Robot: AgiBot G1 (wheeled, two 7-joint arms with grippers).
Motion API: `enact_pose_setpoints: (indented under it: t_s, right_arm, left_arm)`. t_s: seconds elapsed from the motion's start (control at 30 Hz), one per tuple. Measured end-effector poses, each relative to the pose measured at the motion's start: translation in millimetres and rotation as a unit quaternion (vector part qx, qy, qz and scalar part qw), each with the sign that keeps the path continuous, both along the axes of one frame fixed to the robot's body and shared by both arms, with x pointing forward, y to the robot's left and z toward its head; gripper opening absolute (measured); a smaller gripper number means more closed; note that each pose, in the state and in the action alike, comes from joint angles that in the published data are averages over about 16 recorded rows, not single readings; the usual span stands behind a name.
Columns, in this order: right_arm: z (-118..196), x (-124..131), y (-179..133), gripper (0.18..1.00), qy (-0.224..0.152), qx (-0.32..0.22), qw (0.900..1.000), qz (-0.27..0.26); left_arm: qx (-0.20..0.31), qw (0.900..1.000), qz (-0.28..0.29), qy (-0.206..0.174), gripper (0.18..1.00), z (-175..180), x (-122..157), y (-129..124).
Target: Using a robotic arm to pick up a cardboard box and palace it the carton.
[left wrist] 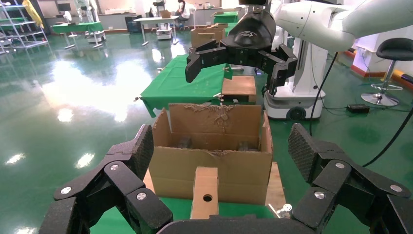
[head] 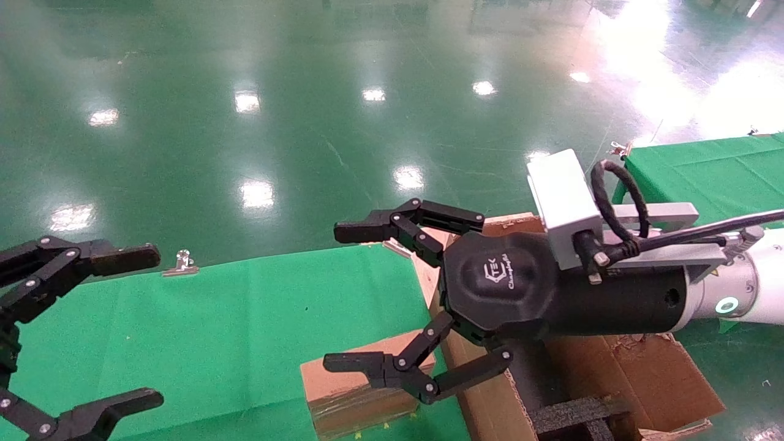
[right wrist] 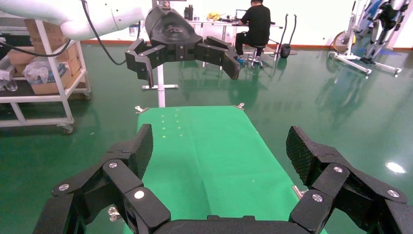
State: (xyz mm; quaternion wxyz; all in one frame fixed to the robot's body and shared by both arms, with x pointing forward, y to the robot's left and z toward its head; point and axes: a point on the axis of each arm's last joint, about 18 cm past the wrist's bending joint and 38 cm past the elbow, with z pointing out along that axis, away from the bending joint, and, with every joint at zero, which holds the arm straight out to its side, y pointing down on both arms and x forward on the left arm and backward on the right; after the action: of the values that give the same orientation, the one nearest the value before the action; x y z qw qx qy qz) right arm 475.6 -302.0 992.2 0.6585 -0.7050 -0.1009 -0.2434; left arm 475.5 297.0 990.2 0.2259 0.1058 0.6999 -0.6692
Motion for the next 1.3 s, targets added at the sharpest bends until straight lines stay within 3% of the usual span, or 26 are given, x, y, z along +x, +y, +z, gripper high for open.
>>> enact_pose_setpoints:
  t_s: [0.97,1.3]
  right_arm:
    - [-0.6,0.7,-0.7,1.001,0.000,-0.005,1.000,-0.004]
    - [-9.1,12.5,1.9,1.001,-0.008,-0.085,0.996,-0.033]
  left_arm:
    - [0.000,1.0000,0.000,0.000,0.984,0.0,0.0,0.0]
    - [0.000,1.0000,0.000,0.000,0.907,0.0,0.0,0.0]
